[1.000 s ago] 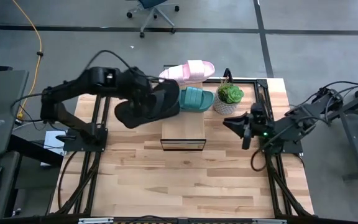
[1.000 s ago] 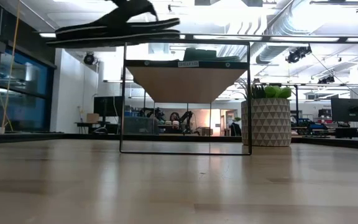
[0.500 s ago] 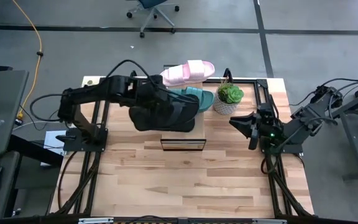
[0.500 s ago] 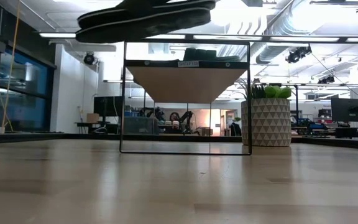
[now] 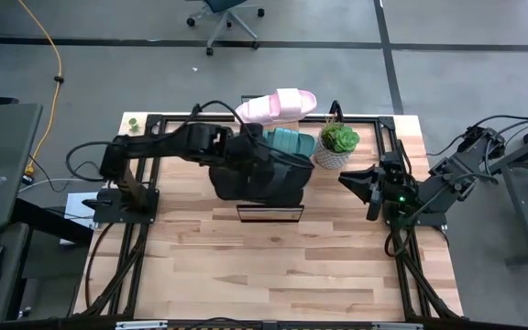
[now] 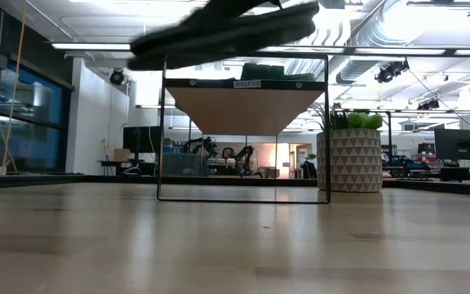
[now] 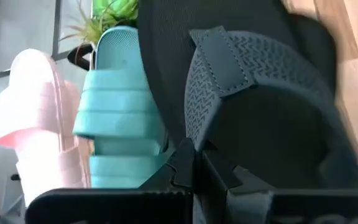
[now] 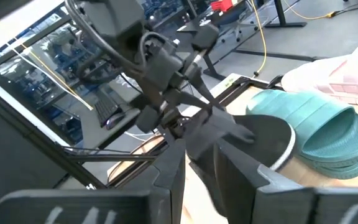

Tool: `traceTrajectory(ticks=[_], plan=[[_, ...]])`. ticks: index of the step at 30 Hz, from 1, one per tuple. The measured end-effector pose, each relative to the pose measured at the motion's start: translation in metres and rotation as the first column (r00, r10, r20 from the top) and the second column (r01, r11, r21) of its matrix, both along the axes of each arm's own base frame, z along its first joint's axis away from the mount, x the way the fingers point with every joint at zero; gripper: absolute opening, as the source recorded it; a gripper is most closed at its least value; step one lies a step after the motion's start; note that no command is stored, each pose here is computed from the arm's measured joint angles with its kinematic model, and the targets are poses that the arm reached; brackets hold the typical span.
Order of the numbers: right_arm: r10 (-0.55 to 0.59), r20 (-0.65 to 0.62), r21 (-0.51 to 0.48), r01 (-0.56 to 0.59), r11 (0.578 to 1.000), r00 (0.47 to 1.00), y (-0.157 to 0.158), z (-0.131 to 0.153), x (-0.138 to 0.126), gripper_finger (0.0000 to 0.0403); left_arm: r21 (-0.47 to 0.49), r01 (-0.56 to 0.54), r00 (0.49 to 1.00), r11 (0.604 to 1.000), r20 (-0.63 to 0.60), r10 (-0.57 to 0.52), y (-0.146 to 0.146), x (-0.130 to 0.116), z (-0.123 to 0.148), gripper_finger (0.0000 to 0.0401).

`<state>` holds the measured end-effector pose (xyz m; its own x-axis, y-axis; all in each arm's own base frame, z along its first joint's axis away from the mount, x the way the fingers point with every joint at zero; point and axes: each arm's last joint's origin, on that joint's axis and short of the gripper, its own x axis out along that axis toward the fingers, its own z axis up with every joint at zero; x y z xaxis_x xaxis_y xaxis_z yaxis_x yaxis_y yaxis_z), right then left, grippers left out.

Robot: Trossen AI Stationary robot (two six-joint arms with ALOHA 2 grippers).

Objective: Pick and place slippers onto the shelf
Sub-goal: Put the black pair of slippers on the shelf

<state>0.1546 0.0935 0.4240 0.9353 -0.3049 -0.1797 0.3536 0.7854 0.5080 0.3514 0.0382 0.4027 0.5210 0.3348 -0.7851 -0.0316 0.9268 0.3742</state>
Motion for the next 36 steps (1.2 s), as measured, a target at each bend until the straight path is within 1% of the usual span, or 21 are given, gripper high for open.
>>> traceTrajectory(ticks=[6,15,18,21,26,30,36], plan=[[0.000,0.000,0.000,0.000,1.000,1.000,0.000,0.000,0.000,0.0073,-0.022,0.032,0.999,0.999,-0.004,-0.032,0.000,0.014,-0.011,0.0000],[-0.002,-0.006,-0.005,0.002,1.000,1.000,0.000,-0.001,0.000,0.0073,-0.005,0.034,0.999,0.999,0.002,-0.034,0.003,0.034,-0.027,0.0000],[-0.002,-0.006,-0.006,0.002,1.000,1.000,0.000,-0.001,0.000,0.0073,0.022,-0.006,1.000,1.000,-0.002,0.006,0.004,0.035,-0.028,0.0000],[-0.002,-0.006,-0.006,0.002,1.000,1.000,0.000,-0.001,0.000,0.0073,0.041,-0.075,0.997,0.996,0.015,0.074,0.005,0.034,-0.027,0.0000],[-0.002,-0.007,-0.006,0.002,1.000,1.000,0.000,-0.001,0.000,0.0073,0.029,-0.149,0.988,0.988,0.044,0.147,0.006,0.034,-0.027,0.0000],[-0.002,-0.012,-0.011,0.002,1.000,1.000,0.000,-0.001,0.000,0.0073,0.018,-0.159,0.986,0.987,0.064,0.157,0.006,0.035,-0.026,0.0000],[-0.001,-0.012,-0.011,0.001,1.000,1.000,0.000,-0.001,0.000,0.0073,0.003,-0.099,0.994,0.995,0.051,0.098,0.005,0.036,-0.027,0.0000]])
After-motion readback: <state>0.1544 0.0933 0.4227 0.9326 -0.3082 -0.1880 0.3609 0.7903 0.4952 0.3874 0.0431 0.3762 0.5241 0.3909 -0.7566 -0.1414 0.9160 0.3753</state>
